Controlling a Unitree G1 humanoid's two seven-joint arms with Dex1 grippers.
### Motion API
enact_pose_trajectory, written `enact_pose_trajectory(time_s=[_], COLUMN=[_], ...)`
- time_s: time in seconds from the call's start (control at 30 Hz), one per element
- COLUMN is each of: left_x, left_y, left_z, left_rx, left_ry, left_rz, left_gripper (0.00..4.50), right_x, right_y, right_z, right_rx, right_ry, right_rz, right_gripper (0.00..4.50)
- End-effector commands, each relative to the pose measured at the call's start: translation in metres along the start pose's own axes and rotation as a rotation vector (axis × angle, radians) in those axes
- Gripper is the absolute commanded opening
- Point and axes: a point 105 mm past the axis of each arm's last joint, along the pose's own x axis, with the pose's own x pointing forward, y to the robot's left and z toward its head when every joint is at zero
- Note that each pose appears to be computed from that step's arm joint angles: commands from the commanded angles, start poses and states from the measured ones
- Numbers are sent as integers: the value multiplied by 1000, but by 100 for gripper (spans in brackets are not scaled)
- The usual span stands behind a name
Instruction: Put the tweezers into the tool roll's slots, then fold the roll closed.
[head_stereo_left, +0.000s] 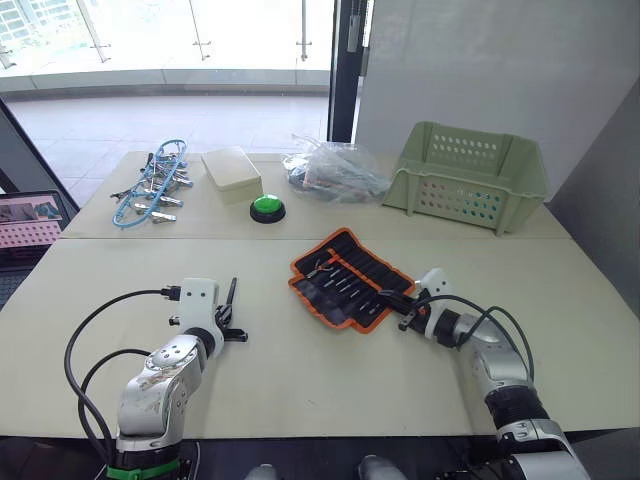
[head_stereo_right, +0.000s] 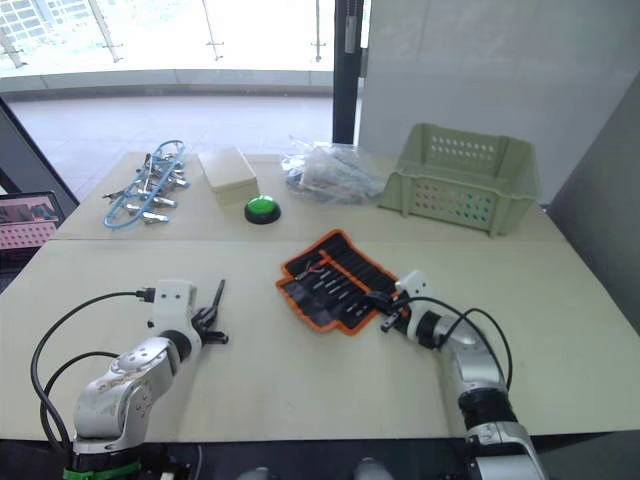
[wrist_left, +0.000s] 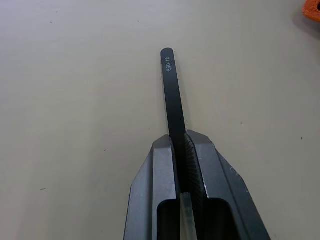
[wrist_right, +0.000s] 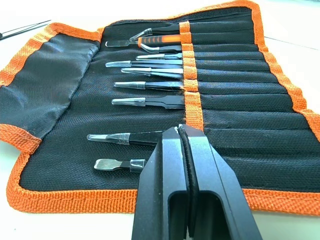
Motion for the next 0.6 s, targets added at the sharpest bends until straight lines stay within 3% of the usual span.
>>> enact_pose_trajectory(time_s=[0.03,0.2,0.33,0.43,0.53,0.6], left_x=[-5,-9,-13,-13,-11,-10], left_y=[6,-4,-38,-52,-96,-112], left_z=[19,48,71,75,81,79], left_rx=[36,87,166,202,284,317], left_ry=[-79,-177,-227,-219,-165,-126], left_rz=[18,-43,-243,-334,-550,-628], left_gripper=[2,2,2,2,2,2], right_x=[-2,-2,-4,-3,-3,-5], right_y=[10,9,5,4,2,0], right_z=[-32,-29,-18,-10,21,26], right_rx=[54,53,52,67,65,53], right_ry=[109,95,48,14,-85,-87], right_rz=[18,10,-5,-11,-24,-34], right_gripper=[0,0,0,0,0,0])
